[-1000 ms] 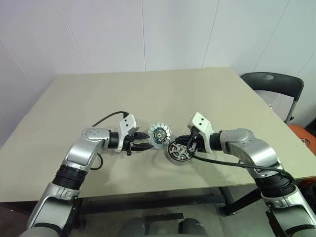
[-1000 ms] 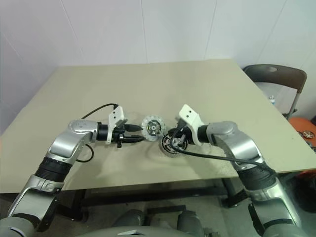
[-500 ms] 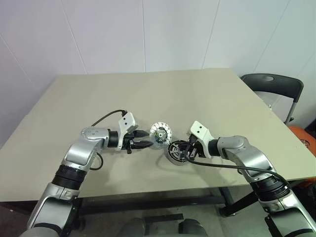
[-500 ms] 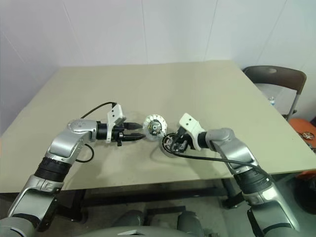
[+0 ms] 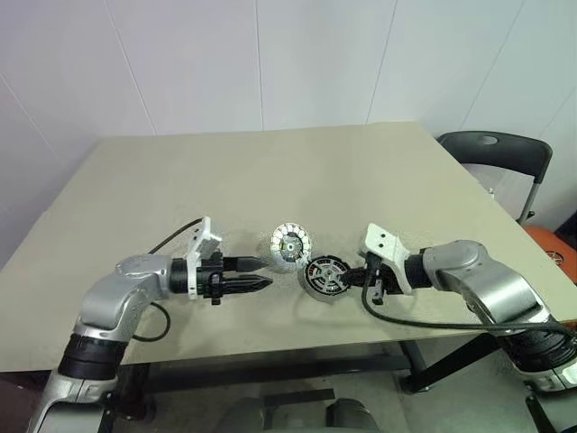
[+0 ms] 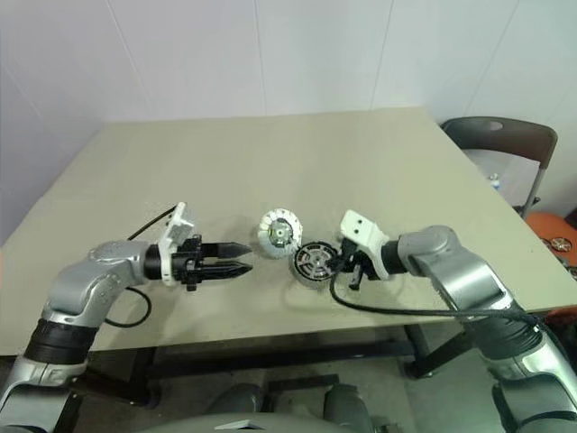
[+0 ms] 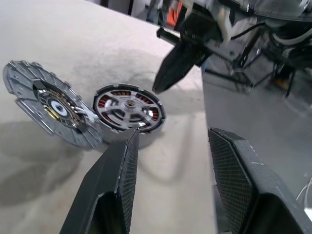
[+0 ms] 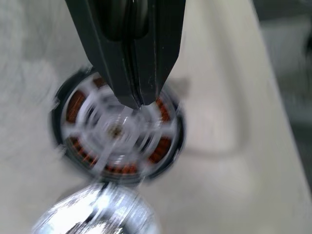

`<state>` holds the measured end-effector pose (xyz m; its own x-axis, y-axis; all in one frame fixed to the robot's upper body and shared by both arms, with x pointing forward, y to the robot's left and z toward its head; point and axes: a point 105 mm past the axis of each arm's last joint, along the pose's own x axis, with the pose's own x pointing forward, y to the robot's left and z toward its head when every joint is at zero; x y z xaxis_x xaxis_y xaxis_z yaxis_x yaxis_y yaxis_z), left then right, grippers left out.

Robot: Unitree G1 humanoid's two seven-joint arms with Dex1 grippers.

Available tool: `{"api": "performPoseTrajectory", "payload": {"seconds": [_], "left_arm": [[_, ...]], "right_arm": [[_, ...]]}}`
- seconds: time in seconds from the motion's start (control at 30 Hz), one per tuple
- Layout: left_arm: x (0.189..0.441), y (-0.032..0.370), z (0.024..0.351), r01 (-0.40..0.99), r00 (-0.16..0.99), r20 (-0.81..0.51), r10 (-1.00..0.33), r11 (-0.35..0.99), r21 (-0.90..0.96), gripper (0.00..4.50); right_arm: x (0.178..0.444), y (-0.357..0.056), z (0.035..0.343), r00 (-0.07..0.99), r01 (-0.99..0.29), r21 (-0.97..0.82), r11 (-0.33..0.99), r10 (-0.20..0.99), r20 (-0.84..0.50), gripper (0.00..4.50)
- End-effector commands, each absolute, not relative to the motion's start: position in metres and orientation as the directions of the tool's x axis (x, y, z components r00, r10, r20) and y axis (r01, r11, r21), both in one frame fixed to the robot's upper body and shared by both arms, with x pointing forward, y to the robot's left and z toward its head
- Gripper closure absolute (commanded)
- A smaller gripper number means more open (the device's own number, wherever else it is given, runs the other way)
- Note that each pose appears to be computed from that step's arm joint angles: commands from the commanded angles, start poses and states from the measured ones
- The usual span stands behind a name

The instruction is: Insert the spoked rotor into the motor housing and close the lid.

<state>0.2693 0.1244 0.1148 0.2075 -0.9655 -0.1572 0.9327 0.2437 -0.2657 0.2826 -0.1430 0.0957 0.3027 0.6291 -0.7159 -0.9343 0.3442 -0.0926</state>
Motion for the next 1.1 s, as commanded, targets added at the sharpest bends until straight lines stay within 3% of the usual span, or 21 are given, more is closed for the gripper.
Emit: {"api": "performPoseTrajectory", "payload": {"seconds": [0.03, 0.37, 0.43, 0.8, 1.1], "left_arm": [[0.27, 0.127, 0.118, 0.933, 0.236, -0.15, -0.96, 0.267, -0.242, 2.04], [0.271, 0.12, 0.11, 0.919, 0.268, -0.144, -0.953, 0.298, -0.259, 2.04], [0.272, 0.12, 0.109, 0.917, 0.276, -0.144, -0.95, 0.305, -0.258, 2.04], [0.279, 0.125, 0.098, 0.912, 0.299, -0.159, -0.941, 0.331, -0.244, 2.04], [0.283, 0.124, 0.092, 0.915, 0.304, -0.168, -0.938, 0.336, -0.222, 2.04]], "right_arm": [[0.284, -0.14, 0.108, 0.309, -0.948, -0.191, 0.254, 0.601, -0.737, 3.88], [0.303, -0.138, 0.111, 0.347, -0.936, -0.317, 0.151, 0.539, -0.767, 0.44], [0.306, -0.141, 0.103, 0.351, -0.935, -0.325, 0.144, 0.511, -0.785, 0.03], [0.307, -0.133, 0.07, 0.338, -0.941, -0.296, 0.165, 0.507, -0.793, 0.03], [0.3, -0.123, 0.075, 0.31, -0.95, -0.269, 0.158, 0.553, -0.773, 2.26]]}}
